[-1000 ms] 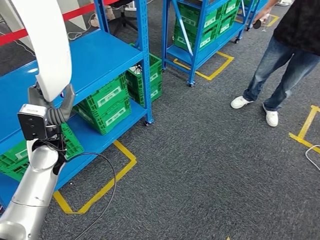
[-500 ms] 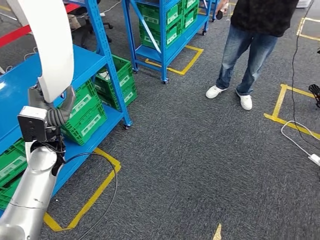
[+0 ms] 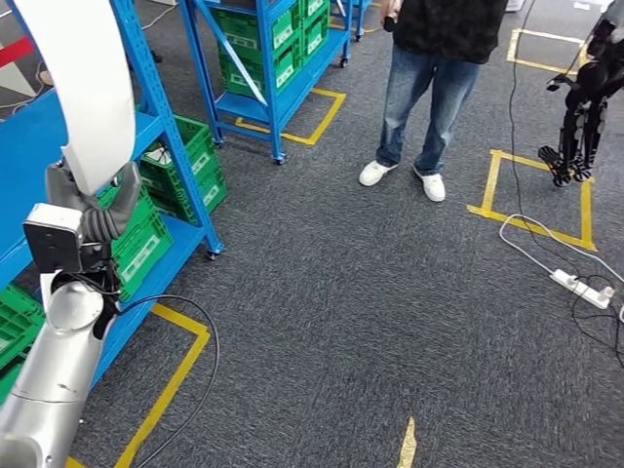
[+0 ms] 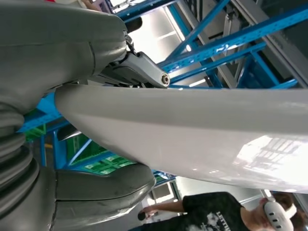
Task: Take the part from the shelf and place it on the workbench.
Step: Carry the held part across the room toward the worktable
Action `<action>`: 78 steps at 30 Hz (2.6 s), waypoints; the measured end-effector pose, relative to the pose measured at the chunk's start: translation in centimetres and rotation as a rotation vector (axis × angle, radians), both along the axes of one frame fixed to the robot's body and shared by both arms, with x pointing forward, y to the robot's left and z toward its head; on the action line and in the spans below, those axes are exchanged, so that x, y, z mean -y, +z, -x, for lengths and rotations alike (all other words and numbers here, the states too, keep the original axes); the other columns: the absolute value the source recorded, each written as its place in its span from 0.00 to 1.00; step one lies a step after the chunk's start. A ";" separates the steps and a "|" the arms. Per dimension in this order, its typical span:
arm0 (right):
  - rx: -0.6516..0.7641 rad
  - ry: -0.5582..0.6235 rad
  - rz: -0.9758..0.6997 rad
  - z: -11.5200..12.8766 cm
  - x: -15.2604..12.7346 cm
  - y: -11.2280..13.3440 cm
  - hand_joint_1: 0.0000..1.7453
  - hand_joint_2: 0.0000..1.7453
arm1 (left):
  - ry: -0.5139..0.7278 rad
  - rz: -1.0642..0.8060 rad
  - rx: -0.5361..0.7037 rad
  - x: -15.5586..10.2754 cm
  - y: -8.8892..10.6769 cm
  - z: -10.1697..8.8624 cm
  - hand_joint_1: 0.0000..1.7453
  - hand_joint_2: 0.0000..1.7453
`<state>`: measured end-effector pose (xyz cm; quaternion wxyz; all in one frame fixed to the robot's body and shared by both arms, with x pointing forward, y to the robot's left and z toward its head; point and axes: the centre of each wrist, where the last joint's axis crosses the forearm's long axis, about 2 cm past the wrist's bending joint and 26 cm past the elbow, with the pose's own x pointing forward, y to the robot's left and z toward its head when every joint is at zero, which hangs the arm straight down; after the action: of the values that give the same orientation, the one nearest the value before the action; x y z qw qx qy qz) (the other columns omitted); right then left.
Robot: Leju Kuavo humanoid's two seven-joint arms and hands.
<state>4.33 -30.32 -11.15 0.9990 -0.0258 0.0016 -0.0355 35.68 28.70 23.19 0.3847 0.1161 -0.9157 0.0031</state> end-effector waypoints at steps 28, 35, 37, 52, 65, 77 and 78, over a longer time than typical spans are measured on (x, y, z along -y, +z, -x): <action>-0.202 -0.049 -0.132 0.1 -1.1 0.0 0.00 1.00 | -0.033 0.007 0.009 1.1 0.8 -0.3 1.00 1.00; -0.164 -0.053 -0.145 -0.1 -1.1 0.0 0.00 1.00 | -0.045 0.015 0.007 1.4 0.8 -0.3 1.00 1.00; -0.156 -0.051 -0.144 -0.2 -1.1 0.0 0.00 1.00 | -0.045 0.014 0.007 1.4 0.8 -0.3 1.00 1.00; -0.140 -0.043 -0.144 0.2 -1.3 0.0 0.00 1.00 | -0.038 0.007 -0.009 1.0 0.1 0.0 1.00 1.00; -0.139 -0.038 -0.148 0.3 -1.5 0.0 0.00 1.00 | -0.044 0.007 -0.003 1.1 0.4 -0.2 1.00 1.00; -0.130 -0.033 -0.145 0.1 -1.5 0.0 0.00 1.00 | -0.050 0.006 0.001 1.3 0.6 -0.3 1.00 1.00; -0.129 -0.033 -0.146 0.1 -1.5 0.0 0.00 1.00 | -0.050 0.005 -0.003 1.3 0.5 -0.2 1.00 1.00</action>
<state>4.22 -28.81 -11.17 0.9954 0.0447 0.0688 -0.0500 35.92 27.44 23.66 0.3862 0.0921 -0.9178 -0.0043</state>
